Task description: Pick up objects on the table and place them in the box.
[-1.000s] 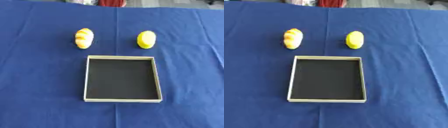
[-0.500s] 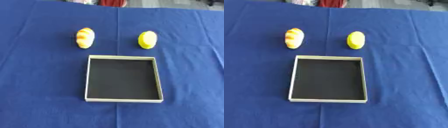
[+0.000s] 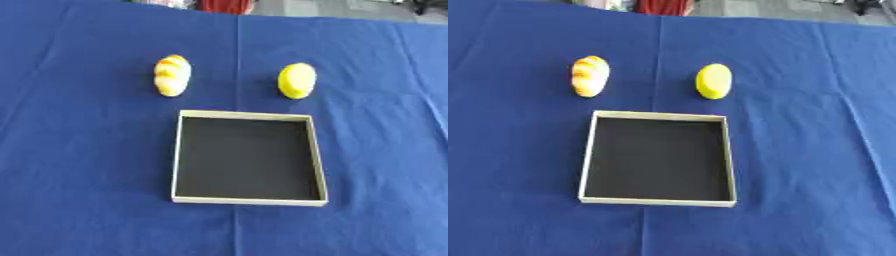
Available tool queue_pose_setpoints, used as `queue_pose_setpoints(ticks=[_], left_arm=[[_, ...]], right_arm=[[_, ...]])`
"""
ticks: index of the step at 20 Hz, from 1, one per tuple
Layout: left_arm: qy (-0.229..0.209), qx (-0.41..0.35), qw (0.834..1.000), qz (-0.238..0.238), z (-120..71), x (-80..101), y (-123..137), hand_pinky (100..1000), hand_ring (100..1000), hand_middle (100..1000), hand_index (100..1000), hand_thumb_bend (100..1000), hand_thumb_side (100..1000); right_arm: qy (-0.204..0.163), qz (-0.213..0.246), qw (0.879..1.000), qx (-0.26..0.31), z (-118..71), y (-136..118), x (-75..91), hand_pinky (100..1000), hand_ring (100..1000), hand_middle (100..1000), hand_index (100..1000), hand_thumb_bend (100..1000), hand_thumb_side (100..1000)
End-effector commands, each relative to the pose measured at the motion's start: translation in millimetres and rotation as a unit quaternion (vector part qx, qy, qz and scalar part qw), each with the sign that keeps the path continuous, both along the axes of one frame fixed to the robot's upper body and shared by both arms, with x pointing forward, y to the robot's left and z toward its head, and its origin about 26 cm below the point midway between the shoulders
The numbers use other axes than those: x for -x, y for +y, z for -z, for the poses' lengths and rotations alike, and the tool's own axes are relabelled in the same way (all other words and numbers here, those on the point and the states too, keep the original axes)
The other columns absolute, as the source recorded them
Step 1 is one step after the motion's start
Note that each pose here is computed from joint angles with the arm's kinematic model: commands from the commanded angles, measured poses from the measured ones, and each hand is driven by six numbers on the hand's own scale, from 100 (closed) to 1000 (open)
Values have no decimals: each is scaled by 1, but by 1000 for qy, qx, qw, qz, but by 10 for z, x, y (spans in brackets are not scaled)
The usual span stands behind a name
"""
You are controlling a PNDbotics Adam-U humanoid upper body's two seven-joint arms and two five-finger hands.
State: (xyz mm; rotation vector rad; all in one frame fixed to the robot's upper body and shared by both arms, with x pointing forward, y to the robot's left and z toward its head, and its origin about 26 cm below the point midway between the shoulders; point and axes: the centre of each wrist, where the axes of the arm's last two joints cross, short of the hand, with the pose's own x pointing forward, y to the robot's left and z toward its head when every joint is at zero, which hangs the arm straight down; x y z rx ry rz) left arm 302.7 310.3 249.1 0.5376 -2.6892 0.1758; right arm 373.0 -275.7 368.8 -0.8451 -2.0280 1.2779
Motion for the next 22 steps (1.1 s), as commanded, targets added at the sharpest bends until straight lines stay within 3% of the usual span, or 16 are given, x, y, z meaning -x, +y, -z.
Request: queue_pose_setpoints(ticks=[1, 5, 10, 18, 22], left_arm=[[-15, -17, 1000, 2, -105, 37, 9, 797, 771, 705, 820, 231, 675], [-14, -16, 1000, 3, -102, 36, 5, 797, 771, 705, 820, 231, 675], [-14, -15, 1000, 6, -105, 33, -3, 797, 771, 705, 820, 231, 675], [-14, -14, 1000, 11, -105, 27, -22, 797, 771, 704, 819, 230, 675], [-14, -13, 1000, 12, -104, 27, -22, 797, 771, 700, 819, 229, 676]], right_arm=[[14, 7, 999, 47, 21, 29, -121, 897, 917, 850, 893, 169, 595], [35, 9, 995, 91, 101, 43, -239, 900, 923, 855, 897, 197, 550], [57, 6, 988, 145, 196, 38, -327, 910, 938, 872, 912, 264, 425], [96, -1, 977, 191, 191, 95, -427, 912, 940, 877, 915, 292, 344], [119, 0, 970, 212, 245, 41, -446, 916, 950, 889, 914, 341, 205]])
